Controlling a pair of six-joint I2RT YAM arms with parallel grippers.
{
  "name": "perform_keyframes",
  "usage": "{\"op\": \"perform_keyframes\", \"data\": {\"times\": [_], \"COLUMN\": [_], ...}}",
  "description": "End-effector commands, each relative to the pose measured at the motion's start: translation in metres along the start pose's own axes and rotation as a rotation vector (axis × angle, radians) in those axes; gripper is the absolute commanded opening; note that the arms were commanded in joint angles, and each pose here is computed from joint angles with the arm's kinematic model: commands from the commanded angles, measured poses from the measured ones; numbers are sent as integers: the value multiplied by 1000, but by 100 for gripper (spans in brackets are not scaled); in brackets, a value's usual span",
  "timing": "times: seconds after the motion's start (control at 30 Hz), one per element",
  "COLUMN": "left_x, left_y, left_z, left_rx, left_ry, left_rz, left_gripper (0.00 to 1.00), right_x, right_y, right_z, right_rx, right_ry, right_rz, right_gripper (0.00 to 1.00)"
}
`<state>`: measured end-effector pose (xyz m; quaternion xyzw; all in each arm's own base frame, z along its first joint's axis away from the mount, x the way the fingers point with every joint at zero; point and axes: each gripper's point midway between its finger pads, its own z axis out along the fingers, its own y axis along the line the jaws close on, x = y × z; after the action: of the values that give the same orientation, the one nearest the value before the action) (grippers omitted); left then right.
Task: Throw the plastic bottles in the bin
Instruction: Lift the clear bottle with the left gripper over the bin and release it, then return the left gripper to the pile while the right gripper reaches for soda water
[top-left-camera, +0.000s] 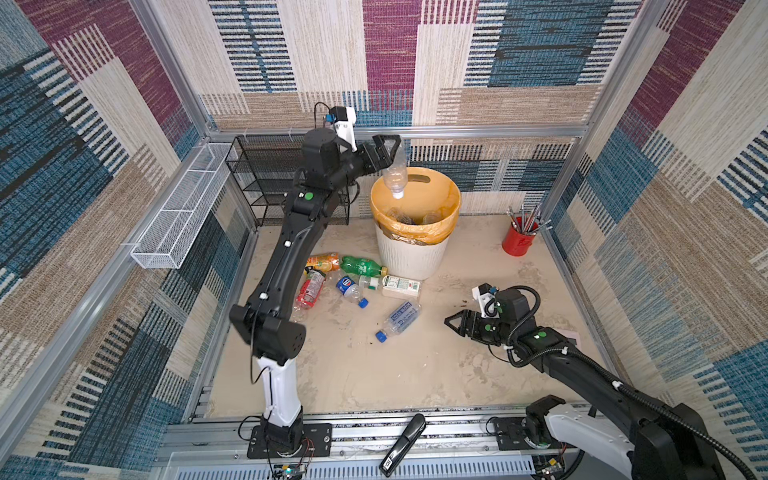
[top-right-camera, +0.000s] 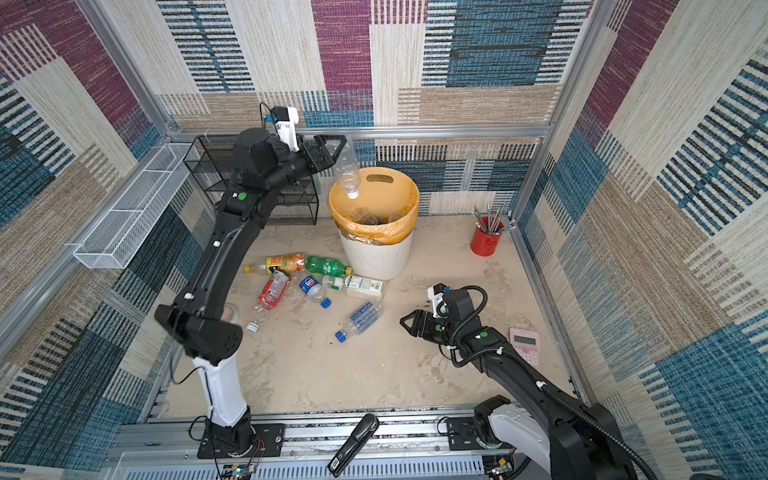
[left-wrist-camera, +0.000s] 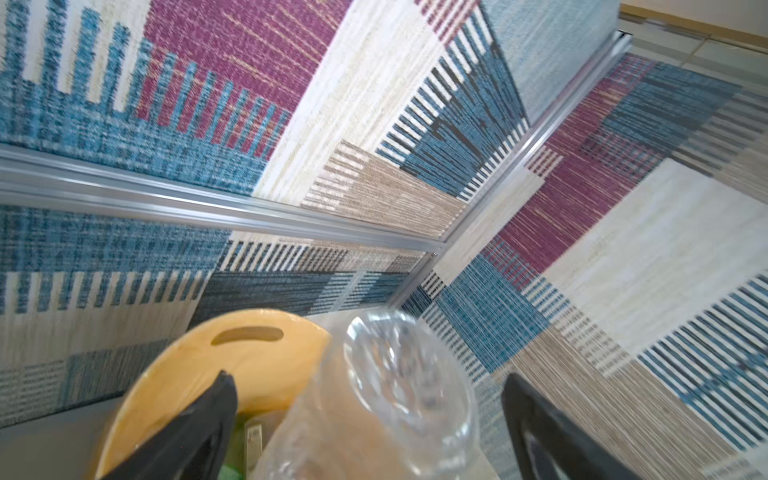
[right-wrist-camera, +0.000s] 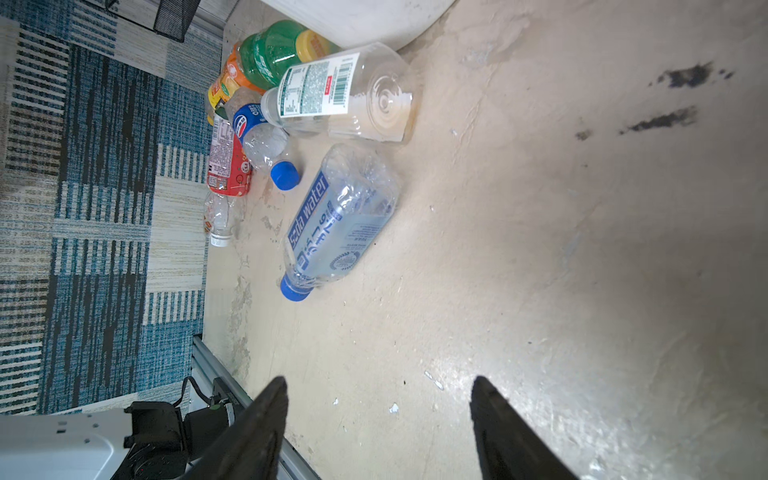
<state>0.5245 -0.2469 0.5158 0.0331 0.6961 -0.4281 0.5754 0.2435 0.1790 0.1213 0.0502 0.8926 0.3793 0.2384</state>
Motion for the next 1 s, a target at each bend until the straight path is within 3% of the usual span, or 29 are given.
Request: {"op": "perform_keyframes", "data": {"times": [0.0, 0.2, 0.33, 0.47, 0.73, 0.97], "left_x": [-29, -62, -49, 4, 150, 216], "left_y": [-25, -88, -84, -50, 43, 86], "left_z": [-23, -82, -142, -189, -266, -314], "left_rx": [-8, 104, 66, -57, -310, -493], "left_ry": [-48, -163, -280, -223, -34, 60], "left_rz": [-10, 114, 135, 121, -104, -181], "left_gripper": [98, 99, 99, 99, 100, 100], "right_x": [1, 10, 13, 16, 16, 11], "right_y": [-2, -10, -13, -16, -10, 0], "right_z": [-6, -7, -5, 1, 8, 8], "right_rx": [12, 19, 17, 15, -25, -75], "right_ry": [-22, -14, -13, 5, 26, 7], "right_rz": [21, 38, 49, 58, 101, 224], "right_gripper": [71, 72, 72, 72, 71, 71]}}
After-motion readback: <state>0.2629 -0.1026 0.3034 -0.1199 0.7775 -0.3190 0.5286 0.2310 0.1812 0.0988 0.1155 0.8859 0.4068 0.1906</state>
